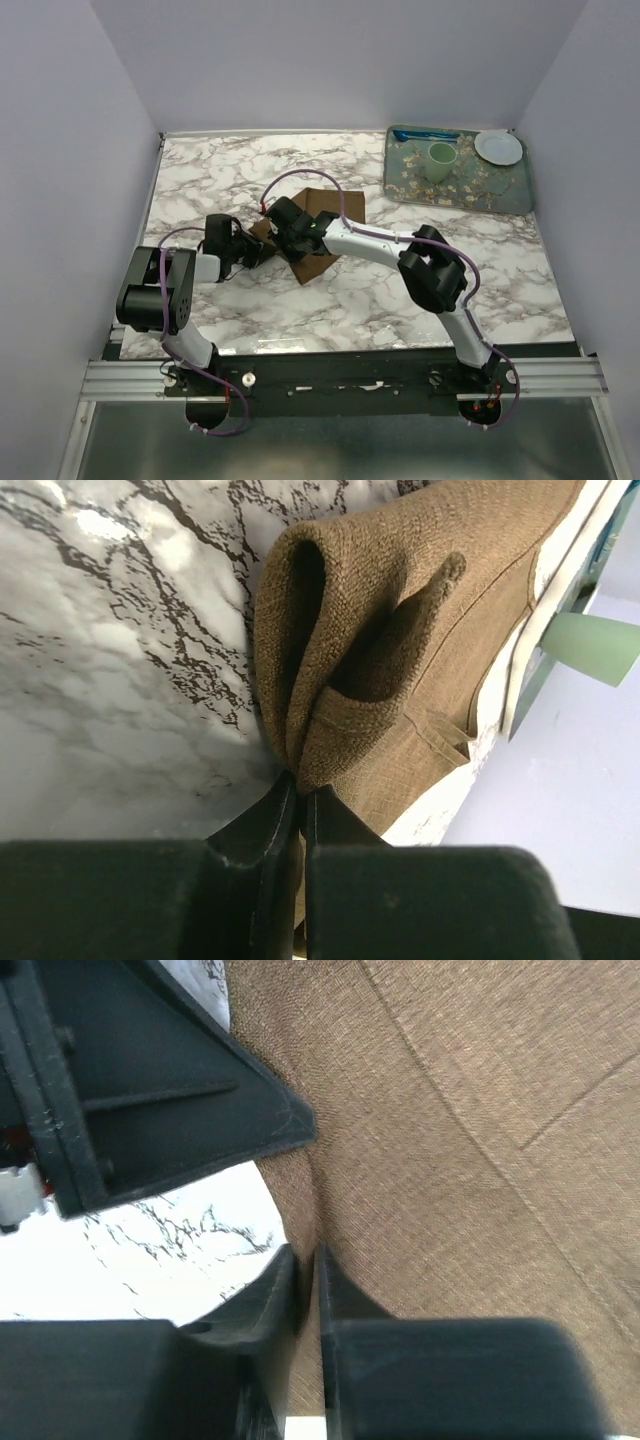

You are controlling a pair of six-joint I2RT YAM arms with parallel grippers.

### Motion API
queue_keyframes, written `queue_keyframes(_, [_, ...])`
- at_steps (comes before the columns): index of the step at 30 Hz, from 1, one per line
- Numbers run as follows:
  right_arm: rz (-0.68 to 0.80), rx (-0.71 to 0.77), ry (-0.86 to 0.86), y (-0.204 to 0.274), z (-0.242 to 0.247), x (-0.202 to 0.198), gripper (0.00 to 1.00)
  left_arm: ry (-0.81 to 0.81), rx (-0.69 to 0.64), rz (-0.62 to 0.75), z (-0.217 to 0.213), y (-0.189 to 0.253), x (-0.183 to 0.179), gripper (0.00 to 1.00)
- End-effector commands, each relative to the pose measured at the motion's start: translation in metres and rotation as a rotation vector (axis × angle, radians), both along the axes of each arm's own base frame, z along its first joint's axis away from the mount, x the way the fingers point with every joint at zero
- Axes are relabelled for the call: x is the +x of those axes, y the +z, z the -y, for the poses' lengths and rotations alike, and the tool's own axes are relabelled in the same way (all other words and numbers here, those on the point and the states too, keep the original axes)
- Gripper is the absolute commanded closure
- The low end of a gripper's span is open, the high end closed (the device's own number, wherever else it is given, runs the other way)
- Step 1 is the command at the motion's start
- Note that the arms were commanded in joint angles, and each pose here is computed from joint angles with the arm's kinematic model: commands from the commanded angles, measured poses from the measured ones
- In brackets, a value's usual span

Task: Fold the napkin, place the utensils inside, and roll it up
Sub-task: Roll the napkin with the utensil

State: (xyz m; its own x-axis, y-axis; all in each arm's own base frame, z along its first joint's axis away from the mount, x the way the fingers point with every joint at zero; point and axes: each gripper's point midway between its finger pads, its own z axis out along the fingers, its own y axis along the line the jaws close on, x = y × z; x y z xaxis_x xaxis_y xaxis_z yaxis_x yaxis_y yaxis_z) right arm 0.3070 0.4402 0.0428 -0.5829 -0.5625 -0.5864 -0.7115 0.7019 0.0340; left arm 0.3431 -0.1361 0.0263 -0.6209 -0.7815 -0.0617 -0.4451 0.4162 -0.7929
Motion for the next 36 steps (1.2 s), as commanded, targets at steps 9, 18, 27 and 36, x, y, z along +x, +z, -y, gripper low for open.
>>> queue_keyframes(9, [0.217, -0.078, 0.056, 0.028, -0.002, -0.007, 0.27, -0.004, 0.018, -0.035, 0.000, 0.012, 0.000, 0.96])
queue_keyframes(18, [0.376, -0.191, 0.017, 0.003, 0.001, -0.005, 0.21, -0.019, -0.024, -0.032, 0.006, 0.026, 0.000, 0.96])
queue_keyframes(27, [0.489, -0.273, -0.027, -0.012, 0.010, 0.011, 0.34, -0.020, -0.036, -0.033, 0.007, 0.028, -0.001, 0.96])
queue_keyframes(36, [0.515, -0.315, -0.043, -0.033, 0.018, 0.015, 0.49, -0.025, -0.034, -0.046, 0.007, 0.023, -0.004, 0.97])
